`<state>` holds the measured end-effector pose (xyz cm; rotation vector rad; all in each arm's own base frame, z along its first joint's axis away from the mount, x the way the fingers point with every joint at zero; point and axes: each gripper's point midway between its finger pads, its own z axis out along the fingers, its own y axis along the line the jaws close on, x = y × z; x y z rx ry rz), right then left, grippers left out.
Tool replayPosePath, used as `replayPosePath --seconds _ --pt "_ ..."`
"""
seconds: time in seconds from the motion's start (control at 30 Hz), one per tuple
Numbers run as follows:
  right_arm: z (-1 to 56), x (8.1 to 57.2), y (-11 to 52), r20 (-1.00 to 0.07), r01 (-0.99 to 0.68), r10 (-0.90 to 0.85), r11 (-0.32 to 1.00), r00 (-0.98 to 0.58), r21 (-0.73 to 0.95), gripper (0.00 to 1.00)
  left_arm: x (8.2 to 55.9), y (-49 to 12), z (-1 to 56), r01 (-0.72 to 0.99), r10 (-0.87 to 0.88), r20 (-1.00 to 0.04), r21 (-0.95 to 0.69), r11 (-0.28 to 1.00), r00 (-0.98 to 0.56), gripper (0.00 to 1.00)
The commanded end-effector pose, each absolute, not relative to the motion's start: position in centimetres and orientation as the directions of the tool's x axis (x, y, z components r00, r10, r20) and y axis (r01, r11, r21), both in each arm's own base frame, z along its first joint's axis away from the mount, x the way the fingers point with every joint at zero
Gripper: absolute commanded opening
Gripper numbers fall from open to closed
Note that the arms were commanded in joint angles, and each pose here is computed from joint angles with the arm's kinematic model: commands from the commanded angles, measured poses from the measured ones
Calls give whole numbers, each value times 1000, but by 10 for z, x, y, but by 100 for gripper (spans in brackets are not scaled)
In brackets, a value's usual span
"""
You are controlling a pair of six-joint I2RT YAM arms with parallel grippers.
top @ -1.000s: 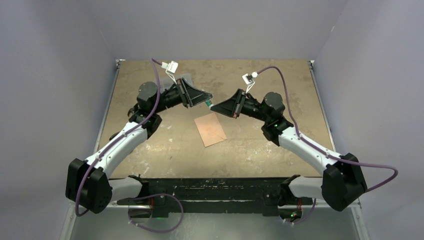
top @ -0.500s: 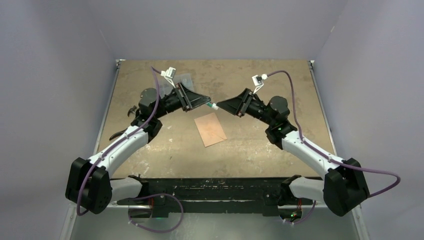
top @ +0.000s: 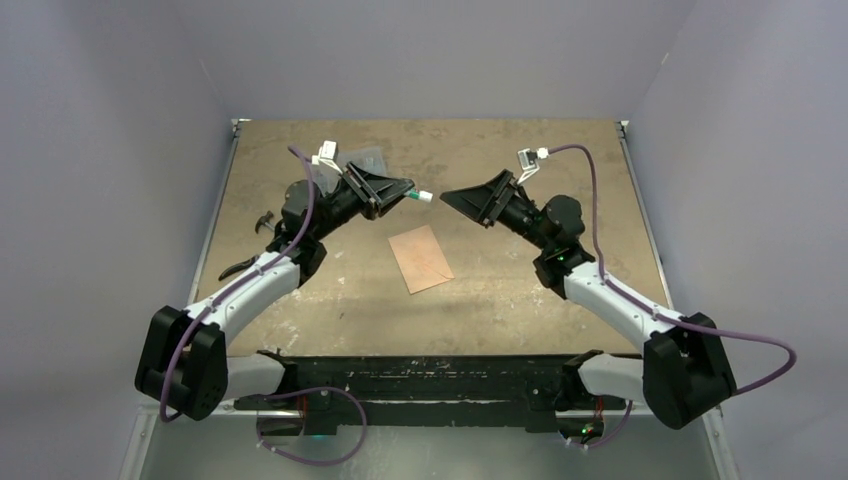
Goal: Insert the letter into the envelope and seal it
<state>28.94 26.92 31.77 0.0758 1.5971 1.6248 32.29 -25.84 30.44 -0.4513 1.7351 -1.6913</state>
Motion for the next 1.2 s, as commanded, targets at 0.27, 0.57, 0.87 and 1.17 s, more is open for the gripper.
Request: replayPosePath --seconds 0.27,0.57,0.87,1.17 --pt "335 294 293 -488 -552 533 47 -691 833 67 321 -259 324 199 -662 -150 -980 0 -734 0" --pt "341 298 302 -461 -547 534 -4 -709 837 44 319 -261 323 194 -651 -134 -981 -21 -748 0" --pt "339 296 314 -412 -509 527 -45 -743 860 4 317 -263 327 202 -644 -125 -978 -46 -754 0" --pt "346 305 324 -361 -497 610 -61 -705 866 0 296 -279 324 180 -588 -87 -978 -102 -804 0"
